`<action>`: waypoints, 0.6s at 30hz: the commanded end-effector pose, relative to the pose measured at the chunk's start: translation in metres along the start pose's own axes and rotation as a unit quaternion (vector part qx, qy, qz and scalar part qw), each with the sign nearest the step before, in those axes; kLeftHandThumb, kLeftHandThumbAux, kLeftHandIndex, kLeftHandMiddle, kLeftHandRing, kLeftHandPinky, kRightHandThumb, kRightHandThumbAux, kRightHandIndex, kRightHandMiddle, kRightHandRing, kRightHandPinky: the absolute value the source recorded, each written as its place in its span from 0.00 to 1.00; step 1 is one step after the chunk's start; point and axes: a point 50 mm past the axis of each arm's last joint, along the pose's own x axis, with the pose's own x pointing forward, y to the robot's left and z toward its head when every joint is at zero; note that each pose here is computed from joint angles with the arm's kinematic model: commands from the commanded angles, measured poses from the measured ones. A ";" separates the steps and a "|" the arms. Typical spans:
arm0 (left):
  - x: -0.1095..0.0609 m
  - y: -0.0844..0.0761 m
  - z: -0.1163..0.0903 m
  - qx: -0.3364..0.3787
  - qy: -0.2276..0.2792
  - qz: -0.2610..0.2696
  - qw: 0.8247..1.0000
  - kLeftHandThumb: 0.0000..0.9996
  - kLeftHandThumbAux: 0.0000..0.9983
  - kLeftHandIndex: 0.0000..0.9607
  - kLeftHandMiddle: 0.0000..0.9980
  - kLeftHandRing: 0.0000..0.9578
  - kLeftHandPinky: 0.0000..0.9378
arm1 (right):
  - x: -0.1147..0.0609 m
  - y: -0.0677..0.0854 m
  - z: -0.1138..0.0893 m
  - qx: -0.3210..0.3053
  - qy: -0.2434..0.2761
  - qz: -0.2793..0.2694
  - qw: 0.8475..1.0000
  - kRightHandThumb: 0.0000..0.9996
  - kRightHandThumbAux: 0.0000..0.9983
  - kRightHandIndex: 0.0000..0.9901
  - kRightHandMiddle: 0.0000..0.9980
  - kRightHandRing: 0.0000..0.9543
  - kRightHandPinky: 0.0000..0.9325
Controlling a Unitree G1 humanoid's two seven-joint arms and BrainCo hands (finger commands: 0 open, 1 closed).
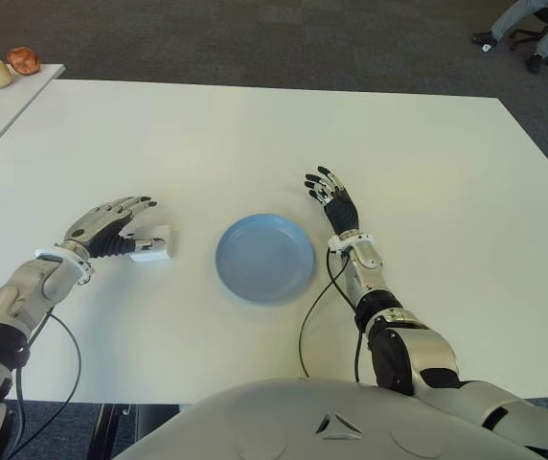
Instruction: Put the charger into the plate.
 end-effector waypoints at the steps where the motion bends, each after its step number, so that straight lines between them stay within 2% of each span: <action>1: -0.004 0.011 0.001 0.004 -0.002 0.007 1.000 0.15 0.29 0.00 0.00 0.00 0.00 | -0.025 -0.007 -0.036 0.020 0.081 -0.028 0.996 0.00 0.56 0.12 0.25 0.21 0.14; 10: -0.008 0.027 0.011 -0.010 -0.024 0.031 0.999 0.16 0.27 0.00 0.00 0.00 0.00 | -0.025 -0.007 -0.035 0.022 0.078 -0.023 0.996 0.00 0.57 0.11 0.26 0.22 0.14; 18: -0.012 0.031 0.016 -0.022 -0.035 0.037 0.998 0.18 0.25 0.00 0.00 0.00 0.00 | -0.025 -0.007 -0.035 0.027 0.077 -0.021 0.996 0.00 0.58 0.12 0.27 0.23 0.16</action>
